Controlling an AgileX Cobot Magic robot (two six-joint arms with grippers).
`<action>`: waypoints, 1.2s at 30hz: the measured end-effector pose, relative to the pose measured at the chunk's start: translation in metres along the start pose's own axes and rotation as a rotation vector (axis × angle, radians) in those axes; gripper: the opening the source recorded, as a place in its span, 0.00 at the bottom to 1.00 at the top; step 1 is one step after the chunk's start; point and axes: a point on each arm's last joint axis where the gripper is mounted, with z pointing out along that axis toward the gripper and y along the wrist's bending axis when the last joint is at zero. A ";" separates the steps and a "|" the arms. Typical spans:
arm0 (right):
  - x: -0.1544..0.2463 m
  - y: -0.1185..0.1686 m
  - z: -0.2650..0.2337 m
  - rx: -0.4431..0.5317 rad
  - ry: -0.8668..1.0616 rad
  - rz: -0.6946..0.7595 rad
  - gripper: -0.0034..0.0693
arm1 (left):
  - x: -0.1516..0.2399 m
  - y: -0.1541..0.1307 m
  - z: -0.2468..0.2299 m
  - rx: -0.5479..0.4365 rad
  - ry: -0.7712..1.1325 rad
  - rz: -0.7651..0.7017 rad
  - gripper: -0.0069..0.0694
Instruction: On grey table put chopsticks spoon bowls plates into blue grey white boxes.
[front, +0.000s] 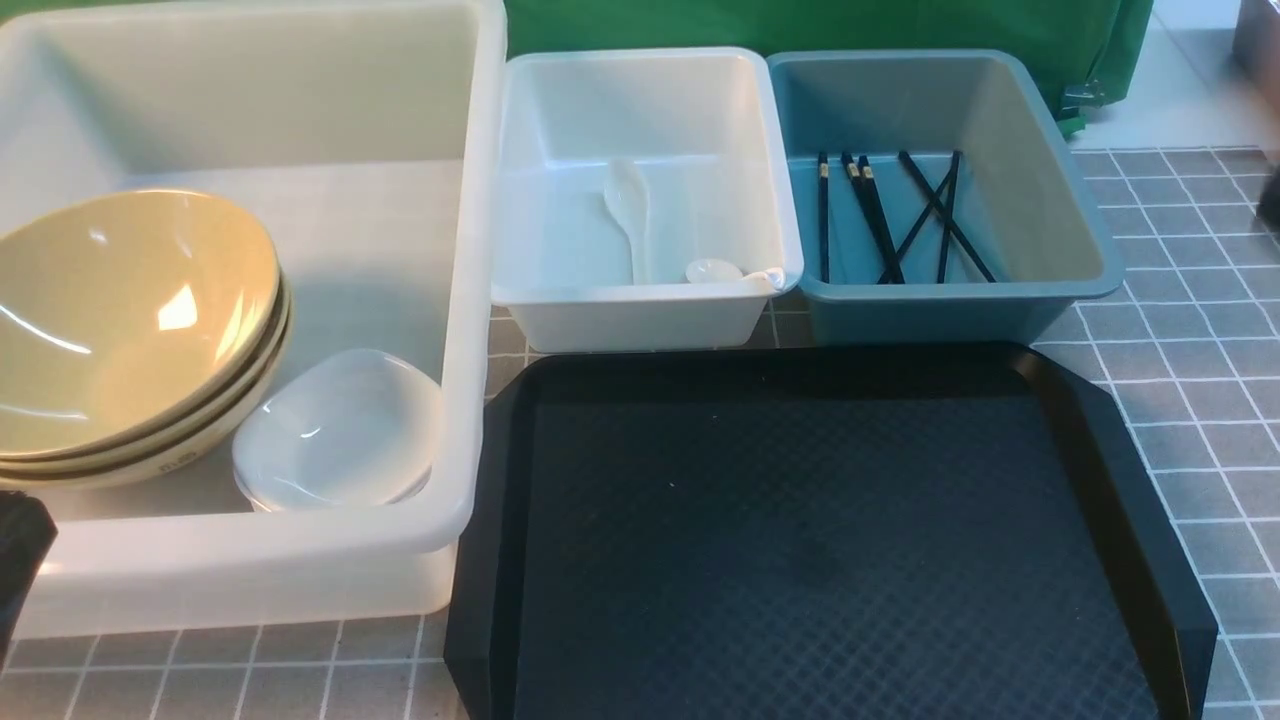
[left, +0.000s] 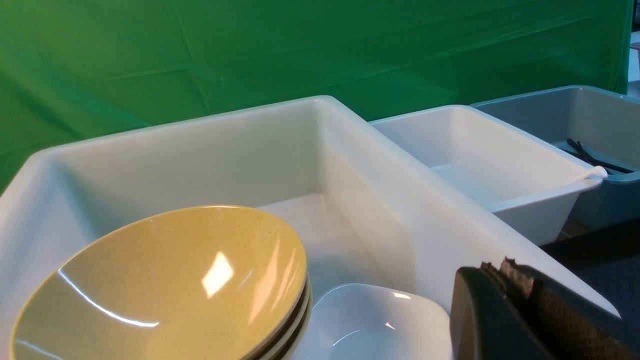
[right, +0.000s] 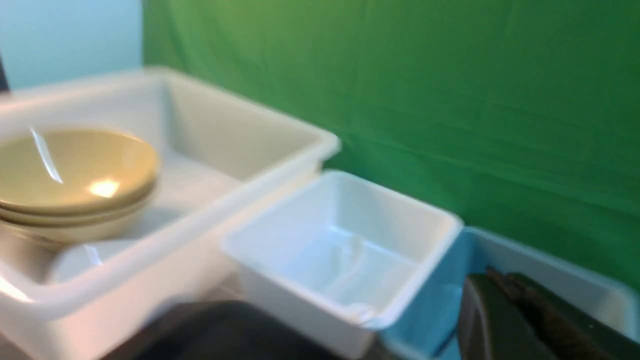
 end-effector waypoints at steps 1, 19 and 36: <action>0.014 0.001 -0.003 -0.006 0.010 0.044 0.09 | 0.000 0.000 0.000 0.000 0.000 0.000 0.08; 0.119 0.005 -0.025 0.034 0.234 0.258 0.10 | 0.000 0.000 0.000 0.000 0.000 0.000 0.08; 0.146 -0.017 -0.063 0.465 -0.008 0.156 0.10 | 0.000 0.000 0.000 0.001 0.001 0.000 0.08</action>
